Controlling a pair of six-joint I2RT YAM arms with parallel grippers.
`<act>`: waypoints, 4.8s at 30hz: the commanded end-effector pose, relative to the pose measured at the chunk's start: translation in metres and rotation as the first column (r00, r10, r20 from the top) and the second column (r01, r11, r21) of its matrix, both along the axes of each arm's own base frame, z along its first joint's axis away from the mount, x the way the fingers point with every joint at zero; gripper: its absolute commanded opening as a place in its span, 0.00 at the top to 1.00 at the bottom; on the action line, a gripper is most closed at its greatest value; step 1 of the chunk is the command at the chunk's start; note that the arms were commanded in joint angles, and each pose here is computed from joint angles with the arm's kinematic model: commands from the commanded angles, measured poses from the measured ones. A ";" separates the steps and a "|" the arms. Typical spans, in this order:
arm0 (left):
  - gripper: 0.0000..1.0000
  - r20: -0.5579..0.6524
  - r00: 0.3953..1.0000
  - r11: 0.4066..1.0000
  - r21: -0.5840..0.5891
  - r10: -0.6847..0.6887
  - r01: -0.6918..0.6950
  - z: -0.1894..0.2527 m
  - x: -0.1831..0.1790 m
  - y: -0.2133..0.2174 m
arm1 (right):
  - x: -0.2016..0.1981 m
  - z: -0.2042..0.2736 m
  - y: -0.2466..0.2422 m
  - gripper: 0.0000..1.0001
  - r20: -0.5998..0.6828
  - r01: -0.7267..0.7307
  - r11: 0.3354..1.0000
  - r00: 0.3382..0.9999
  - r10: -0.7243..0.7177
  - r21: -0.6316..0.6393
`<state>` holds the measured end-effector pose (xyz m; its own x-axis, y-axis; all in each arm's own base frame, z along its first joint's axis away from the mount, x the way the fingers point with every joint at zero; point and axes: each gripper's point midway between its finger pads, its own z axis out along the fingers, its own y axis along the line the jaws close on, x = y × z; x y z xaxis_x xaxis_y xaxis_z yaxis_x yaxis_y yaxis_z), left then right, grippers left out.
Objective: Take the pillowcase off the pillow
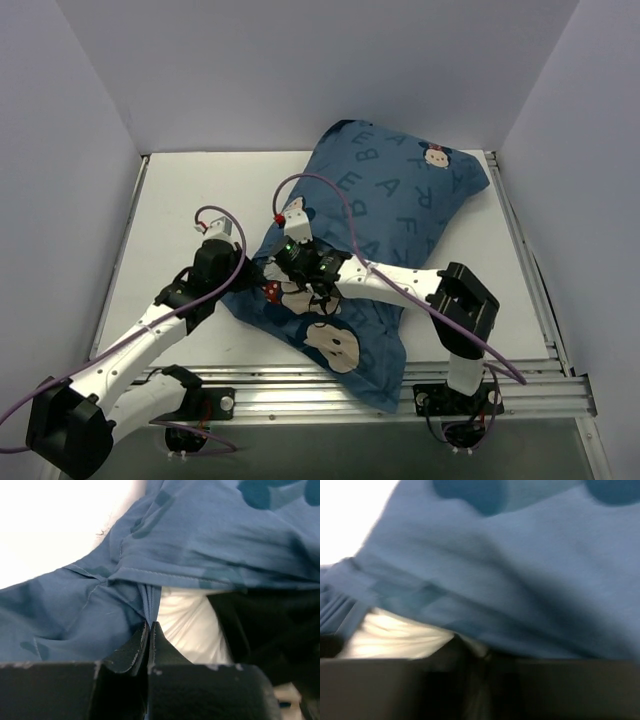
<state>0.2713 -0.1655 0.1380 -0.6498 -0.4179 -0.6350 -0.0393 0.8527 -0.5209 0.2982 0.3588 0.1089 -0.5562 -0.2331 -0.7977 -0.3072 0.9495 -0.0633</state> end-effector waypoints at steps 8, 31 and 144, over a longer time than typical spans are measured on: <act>0.98 -0.018 0.996 0.994 -0.069 -0.092 0.090 0.043 -0.029 -0.008 | 0.072 0.046 -0.080 1.00 -0.009 0.216 0.973 0.976 -0.216 0.078; 0.98 -0.212 0.972 0.993 -0.031 0.104 -0.113 -0.061 -0.042 0.013 | 0.111 0.190 -0.137 1.00 0.037 0.105 0.801 0.987 -0.156 0.589; 0.98 0.199 0.963 0.939 -0.326 0.182 -0.110 0.213 0.195 -0.006 | -0.199 -0.122 -0.090 1.00 -0.580 -0.353 0.934 0.750 0.318 0.055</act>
